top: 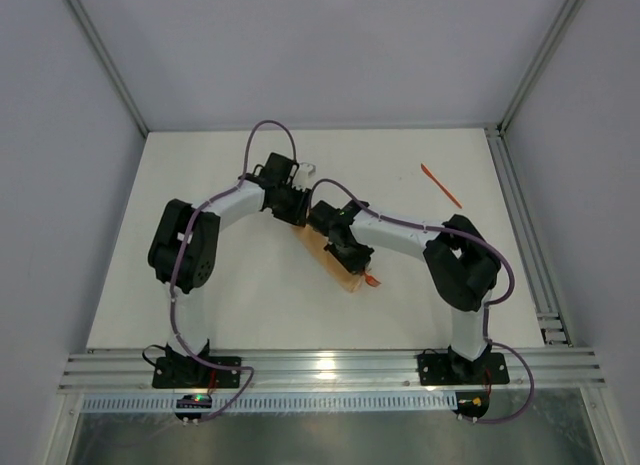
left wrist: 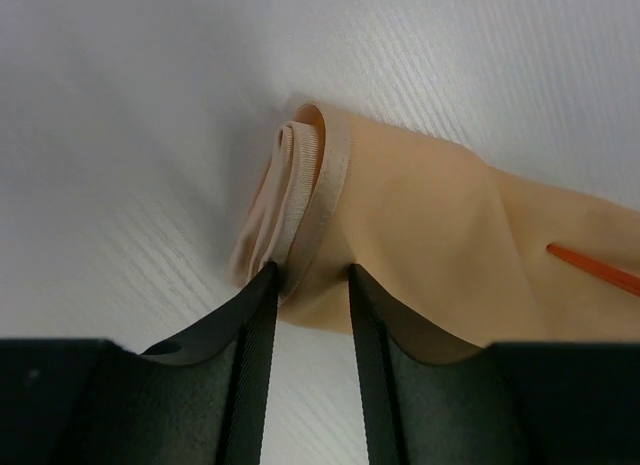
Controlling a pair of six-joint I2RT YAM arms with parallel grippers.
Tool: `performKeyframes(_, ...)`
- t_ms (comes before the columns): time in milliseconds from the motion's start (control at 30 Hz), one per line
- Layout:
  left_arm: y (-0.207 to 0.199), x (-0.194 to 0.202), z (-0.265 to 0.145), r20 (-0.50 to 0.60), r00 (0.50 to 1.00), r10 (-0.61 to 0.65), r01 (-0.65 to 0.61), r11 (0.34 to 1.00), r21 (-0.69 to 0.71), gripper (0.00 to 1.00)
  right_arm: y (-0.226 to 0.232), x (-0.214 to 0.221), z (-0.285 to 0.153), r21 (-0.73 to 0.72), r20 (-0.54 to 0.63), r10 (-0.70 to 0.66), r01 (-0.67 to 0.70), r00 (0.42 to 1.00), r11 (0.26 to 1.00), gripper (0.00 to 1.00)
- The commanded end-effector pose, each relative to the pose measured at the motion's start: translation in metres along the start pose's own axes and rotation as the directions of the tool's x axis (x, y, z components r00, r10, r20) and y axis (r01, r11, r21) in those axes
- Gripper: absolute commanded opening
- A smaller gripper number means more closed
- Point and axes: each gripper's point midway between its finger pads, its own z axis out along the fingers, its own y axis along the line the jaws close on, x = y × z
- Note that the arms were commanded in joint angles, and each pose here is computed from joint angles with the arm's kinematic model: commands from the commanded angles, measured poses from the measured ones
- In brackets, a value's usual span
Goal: Fold the napkin into a case and place the utensils inside
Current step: Insert the fork into the folded napkin.
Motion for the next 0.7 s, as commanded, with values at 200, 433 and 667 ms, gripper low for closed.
performKeyframes(200, 0.004, -0.022, 0.003, 0.095, 0.995, 0.002, -0.002, 1.000, -0.004, 0.34, 0.002, -0.041, -0.024, -0.016, 0.171, 0.005, -0.002, 0.985, 1.000, 0.03)
performKeyframes(433, 0.005, -0.025, 0.001, 0.103, 0.995, 0.012, -0.012, 1.000, -0.005, 0.31, 0.004, -0.046, 0.001, 0.008, 0.094, -0.071, 0.070, 0.993, 0.997, 0.03)
performKeyframes(667, 0.003, -0.024, 0.002, 0.104, 0.995, -0.003, 0.003, 1.000, 0.002, 0.29, -0.004, -0.039, -0.002, 0.055, 0.070, -0.045, 0.042, 0.997, 0.998, 0.03)
